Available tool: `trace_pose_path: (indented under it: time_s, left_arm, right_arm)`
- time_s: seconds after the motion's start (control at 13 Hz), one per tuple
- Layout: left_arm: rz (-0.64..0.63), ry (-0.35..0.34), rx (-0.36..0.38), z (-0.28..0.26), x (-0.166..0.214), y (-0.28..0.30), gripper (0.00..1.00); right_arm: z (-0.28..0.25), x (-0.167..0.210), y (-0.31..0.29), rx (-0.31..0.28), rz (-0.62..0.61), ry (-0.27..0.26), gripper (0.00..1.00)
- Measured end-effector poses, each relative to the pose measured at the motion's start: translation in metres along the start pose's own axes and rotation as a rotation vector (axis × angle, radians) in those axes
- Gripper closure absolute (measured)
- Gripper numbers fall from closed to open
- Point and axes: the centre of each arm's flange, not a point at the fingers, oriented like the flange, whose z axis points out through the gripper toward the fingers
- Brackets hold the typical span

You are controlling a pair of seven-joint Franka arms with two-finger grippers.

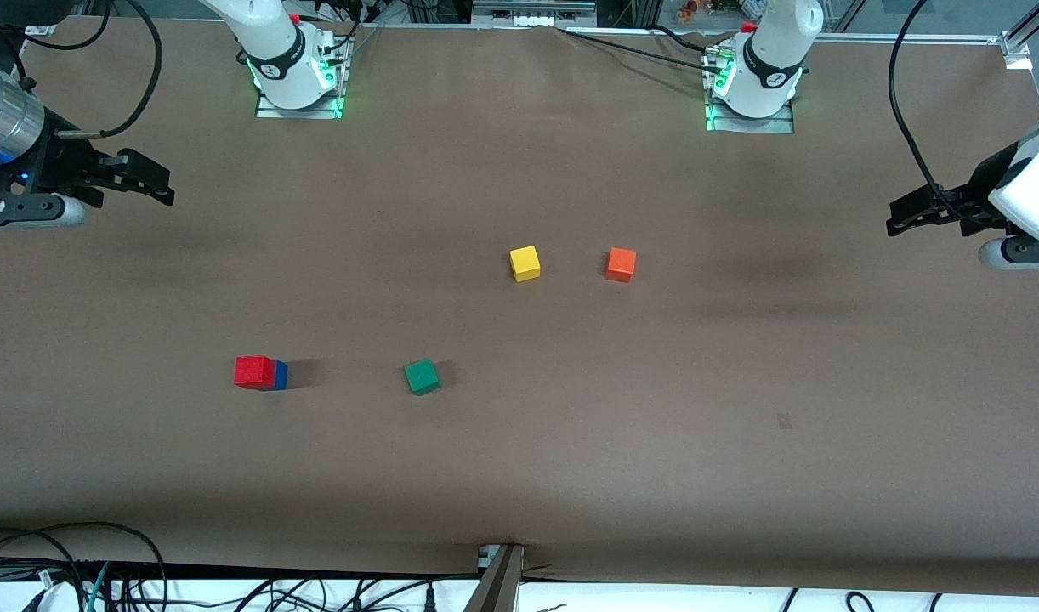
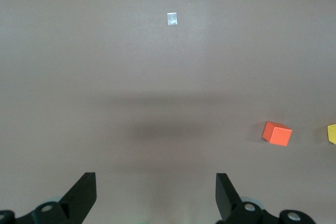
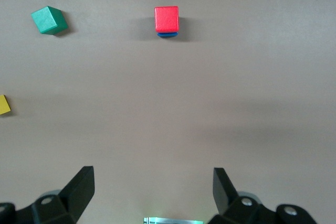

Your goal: Pass red block to right arm, stack on blue

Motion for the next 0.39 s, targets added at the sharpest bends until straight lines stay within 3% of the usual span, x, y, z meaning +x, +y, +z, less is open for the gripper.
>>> trace_pose_path:
  time_s: [0.39]
  left_arm:
    - [0.0,0.0,0.0,0.0,0.0,0.0,0.0]
  right_arm:
    - [0.0007,-0.0006,-0.0005,0.0,-0.029,-0.001,0.0]
